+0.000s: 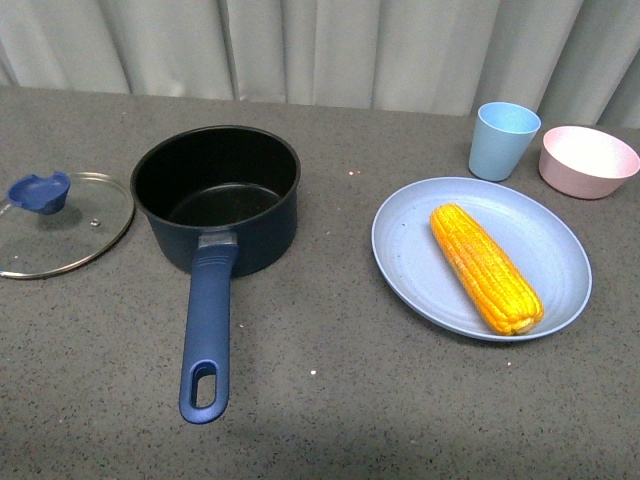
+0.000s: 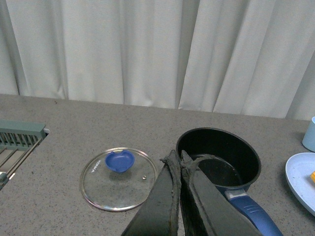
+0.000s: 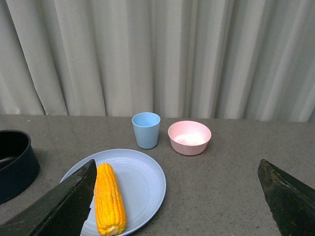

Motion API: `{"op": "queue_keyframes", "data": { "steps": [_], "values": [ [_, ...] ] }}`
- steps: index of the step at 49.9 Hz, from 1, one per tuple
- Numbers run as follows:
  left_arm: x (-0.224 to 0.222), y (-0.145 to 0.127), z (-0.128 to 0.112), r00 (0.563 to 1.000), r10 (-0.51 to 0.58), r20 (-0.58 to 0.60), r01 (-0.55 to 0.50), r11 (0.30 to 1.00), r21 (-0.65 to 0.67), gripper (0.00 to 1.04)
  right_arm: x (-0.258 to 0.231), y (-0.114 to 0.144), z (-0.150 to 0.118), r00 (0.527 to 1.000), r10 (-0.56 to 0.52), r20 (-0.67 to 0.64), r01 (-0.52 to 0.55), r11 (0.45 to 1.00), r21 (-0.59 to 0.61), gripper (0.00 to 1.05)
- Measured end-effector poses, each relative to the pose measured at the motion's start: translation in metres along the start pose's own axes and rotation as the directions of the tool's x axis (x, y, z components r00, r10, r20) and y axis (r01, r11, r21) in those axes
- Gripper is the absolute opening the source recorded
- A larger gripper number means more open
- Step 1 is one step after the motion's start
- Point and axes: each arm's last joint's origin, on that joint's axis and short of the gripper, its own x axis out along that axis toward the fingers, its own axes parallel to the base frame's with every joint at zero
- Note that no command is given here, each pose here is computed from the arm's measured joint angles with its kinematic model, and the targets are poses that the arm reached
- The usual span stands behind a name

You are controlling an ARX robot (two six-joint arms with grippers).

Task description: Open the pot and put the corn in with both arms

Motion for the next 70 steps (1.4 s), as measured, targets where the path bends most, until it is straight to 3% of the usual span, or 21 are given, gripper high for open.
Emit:
{"op": "queue_keyframes", "data": {
  "steps": [45,49,53,56,63,66,70],
  "values": [
    [-0.025,0.000,-0.003,1.000,0.000,-0.005,0.000,1.000,0.001,0.04,0.000,0.000,0.000,1.000,0.000,0.000,0.000,1.000,0.000,0.96],
    [-0.025,0.000,-0.003,1.000,0.000,-0.005,0.000,1.000,0.001,0.20,0.000,0.000,0.000,1.000,-0.001,0.000,0.001,1.000,0.000,0.96],
    [-0.025,0.000,-0.003,1.000,0.001,-0.005,-0.001,1.000,0.002,0.39,0.005,0.000,-0.002,0.955,-0.265,-0.130,0.255,0.963,-0.092,0.96],
    [-0.025,0.000,-0.003,1.000,0.000,-0.005,0.000,1.000,0.002,0.54,0.016,-0.004,-0.003,0.931,-0.324,-0.168,0.307,0.944,-0.122,0.96],
    [-0.025,0.000,-0.003,1.000,0.000,-0.005,0.000,1.000,0.002,0.84,0.066,-0.006,0.008,0.948,-0.194,-0.251,0.179,0.981,-0.080,0.96],
    [-0.025,0.000,-0.003,1.000,0.000,-0.005,0.000,1.000,0.002,0.98,0.098,-0.004,0.004,0.927,-0.111,-0.359,0.100,0.994,-0.049,0.96],
    [-0.025,0.000,-0.003,1.000,0.000,-0.005,0.000,1.000,0.002,0.98,0.135,-0.001,-0.008,0.865,-0.021,-0.502,0.029,1.000,0.007,0.96]
  ]
}}
